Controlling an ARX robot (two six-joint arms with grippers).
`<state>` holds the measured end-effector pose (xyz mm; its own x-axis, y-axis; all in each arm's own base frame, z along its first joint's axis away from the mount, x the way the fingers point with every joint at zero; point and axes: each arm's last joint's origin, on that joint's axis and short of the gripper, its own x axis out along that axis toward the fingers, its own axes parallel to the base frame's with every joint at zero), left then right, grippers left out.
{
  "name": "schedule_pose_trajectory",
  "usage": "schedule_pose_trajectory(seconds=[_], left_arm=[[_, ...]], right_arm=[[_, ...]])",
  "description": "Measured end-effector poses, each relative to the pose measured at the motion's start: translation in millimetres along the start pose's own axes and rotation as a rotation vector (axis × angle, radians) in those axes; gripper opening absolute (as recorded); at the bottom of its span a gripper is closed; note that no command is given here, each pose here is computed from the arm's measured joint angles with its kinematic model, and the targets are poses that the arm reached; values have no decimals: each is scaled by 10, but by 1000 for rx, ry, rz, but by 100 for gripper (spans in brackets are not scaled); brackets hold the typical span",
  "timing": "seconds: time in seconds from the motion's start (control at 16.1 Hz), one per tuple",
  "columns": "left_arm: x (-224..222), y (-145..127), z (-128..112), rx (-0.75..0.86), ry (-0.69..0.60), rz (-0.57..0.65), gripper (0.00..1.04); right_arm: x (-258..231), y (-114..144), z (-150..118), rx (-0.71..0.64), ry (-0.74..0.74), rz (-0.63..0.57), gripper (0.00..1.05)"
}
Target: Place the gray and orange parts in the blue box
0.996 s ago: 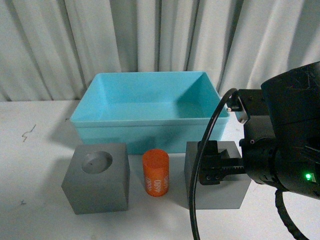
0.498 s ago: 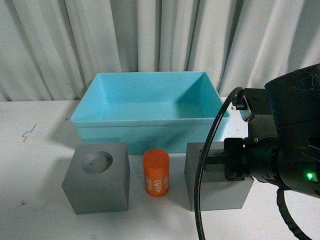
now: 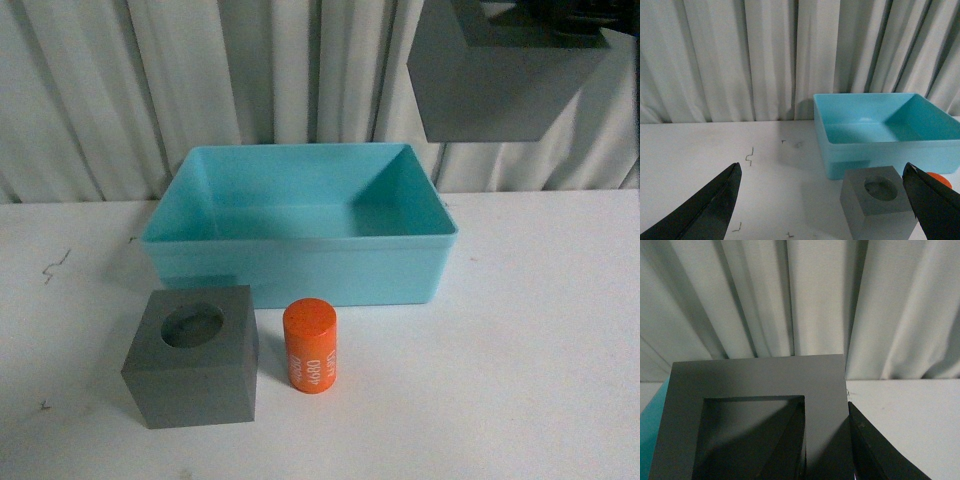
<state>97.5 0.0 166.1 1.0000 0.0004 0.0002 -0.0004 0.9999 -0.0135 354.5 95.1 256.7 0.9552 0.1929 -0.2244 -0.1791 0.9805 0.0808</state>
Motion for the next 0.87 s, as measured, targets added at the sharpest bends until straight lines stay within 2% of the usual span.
schedule_pose_trajectory(seconds=[0.25,0.44,0.75,0.87], left_arm=[[0,0,0,0,0,0,98],[0,0,0,0,0,0,98],[0,0,0,0,0,0,98],[0,0,0,0,0,0,98]], right_arm=[[728,136,-87,-99,45,13,19],[1196,193,-137,-96,60,0,19],[1579,226,-537,-28,167,-32,19],[1650,281,-602,-12,177,-30,19]])
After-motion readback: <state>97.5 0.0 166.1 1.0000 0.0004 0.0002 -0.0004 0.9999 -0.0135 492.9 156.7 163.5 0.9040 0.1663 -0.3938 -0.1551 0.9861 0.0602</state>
